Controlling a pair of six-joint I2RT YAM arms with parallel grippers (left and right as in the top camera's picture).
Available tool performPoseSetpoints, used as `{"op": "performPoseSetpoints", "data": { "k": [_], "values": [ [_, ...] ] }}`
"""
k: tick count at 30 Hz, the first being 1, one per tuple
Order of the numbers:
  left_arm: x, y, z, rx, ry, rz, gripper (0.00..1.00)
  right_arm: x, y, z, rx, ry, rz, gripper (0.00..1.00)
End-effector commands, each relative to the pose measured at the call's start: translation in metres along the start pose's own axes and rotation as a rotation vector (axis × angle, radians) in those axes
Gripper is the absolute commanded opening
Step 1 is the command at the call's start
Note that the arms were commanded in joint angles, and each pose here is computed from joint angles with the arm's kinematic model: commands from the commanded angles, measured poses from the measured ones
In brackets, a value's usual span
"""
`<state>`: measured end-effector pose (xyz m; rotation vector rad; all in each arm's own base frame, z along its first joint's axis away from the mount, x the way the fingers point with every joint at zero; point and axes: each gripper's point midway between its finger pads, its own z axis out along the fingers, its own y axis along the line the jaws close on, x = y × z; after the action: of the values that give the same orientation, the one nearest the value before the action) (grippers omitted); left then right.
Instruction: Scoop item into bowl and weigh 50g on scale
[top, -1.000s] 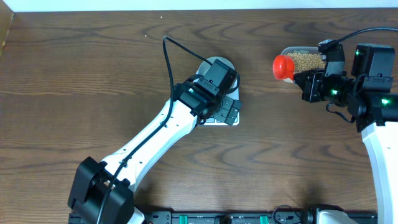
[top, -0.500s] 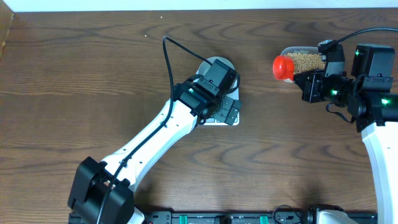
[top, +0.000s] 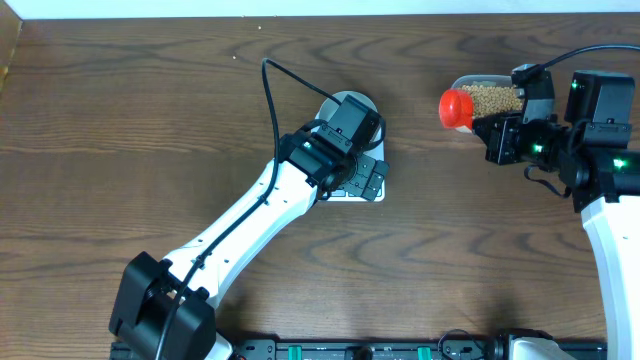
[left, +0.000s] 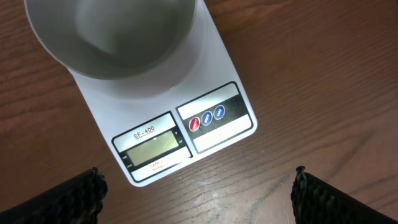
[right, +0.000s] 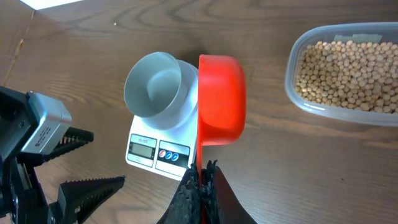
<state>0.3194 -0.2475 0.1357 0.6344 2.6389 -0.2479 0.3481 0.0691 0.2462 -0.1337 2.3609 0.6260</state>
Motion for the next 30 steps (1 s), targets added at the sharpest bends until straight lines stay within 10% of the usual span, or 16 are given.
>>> {"op": "performPoseSetpoints", "data": {
  "k": [1,20,24,30],
  "values": [
    [0.002,0.001,0.001,-0.007,0.006,0.018,0.97,-0.009,0.003,-0.007,-0.001,-0.028,-0.035,0.01],
    [0.020,-0.014,0.002,0.083,0.090,-0.025,0.97,-0.008,0.002,-0.007,0.004,-0.026,-0.033,0.01],
    [0.014,-0.016,0.002,0.090,0.063,-0.025,0.48,-0.009,0.001,-0.007,0.007,-0.028,-0.045,0.01],
    [-0.004,-0.009,0.008,0.047,-0.006,-0.093,0.07,-0.010,-0.008,-0.010,0.040,-0.034,-0.034,0.01]
  ]
}}
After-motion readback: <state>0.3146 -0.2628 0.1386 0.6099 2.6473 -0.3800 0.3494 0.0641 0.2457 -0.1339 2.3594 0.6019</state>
